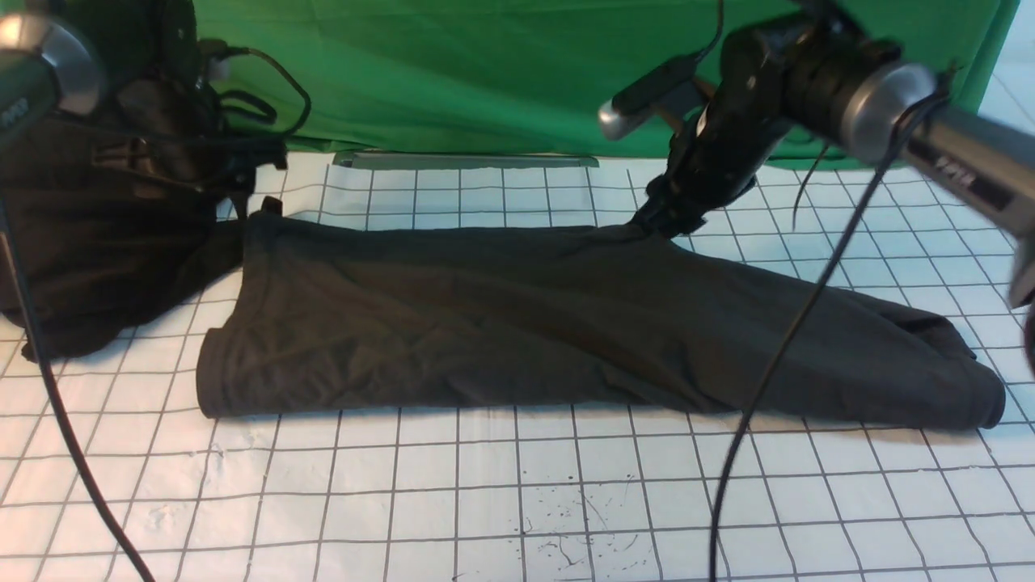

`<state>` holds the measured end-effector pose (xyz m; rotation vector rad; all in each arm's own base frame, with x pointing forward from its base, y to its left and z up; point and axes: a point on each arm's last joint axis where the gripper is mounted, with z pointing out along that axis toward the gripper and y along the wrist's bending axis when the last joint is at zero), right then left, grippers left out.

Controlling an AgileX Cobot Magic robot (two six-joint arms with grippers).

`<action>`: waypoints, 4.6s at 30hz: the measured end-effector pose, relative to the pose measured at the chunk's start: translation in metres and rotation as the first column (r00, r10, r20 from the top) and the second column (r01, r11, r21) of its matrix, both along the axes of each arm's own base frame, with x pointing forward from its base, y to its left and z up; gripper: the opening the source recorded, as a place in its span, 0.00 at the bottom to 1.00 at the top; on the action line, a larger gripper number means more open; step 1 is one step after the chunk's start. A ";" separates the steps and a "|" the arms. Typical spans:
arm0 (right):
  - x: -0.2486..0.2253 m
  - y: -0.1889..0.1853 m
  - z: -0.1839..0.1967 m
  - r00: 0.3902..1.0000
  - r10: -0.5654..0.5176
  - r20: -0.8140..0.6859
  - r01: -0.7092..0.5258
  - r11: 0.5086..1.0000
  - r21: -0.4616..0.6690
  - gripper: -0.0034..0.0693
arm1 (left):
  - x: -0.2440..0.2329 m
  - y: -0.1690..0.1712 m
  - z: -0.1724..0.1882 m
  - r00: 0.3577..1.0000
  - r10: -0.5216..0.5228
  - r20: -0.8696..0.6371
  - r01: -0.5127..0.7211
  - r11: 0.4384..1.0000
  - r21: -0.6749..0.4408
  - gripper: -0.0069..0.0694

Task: Fold a long-sleeved shirt over a white checkered tablecloth.
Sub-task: 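Pull the folded dark garment lengthwise by its ends to straighten it flat on the table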

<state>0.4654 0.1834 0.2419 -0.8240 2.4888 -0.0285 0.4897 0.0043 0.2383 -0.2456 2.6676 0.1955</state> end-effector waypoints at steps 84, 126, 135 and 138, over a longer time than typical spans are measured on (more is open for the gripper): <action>-0.036 -0.202 0.030 0.906 -0.424 -0.001 0.417 0.892 0.176 0.52 | -0.138 -0.086 -0.008 0.945 -0.296 -0.137 0.272 0.947 -0.170 0.08; 0.023 -0.015 -0.095 0.974 -0.143 0.177 0.083 0.949 0.305 0.11 | 0.011 -0.020 -0.068 0.978 -0.201 0.054 0.205 0.974 -0.094 0.11; 0.033 -0.012 -0.060 0.947 -0.156 0.282 0.053 0.939 0.341 0.04 | 0.002 -0.019 -0.015 0.967 -0.205 0.151 0.217 0.974 -0.071 0.10; 0.035 -0.012 -0.051 0.935 -0.162 0.314 0.044 0.935 0.352 0.04 | 0.002 -0.019 -0.007 0.962 -0.205 0.181 0.219 0.973 -0.065 0.10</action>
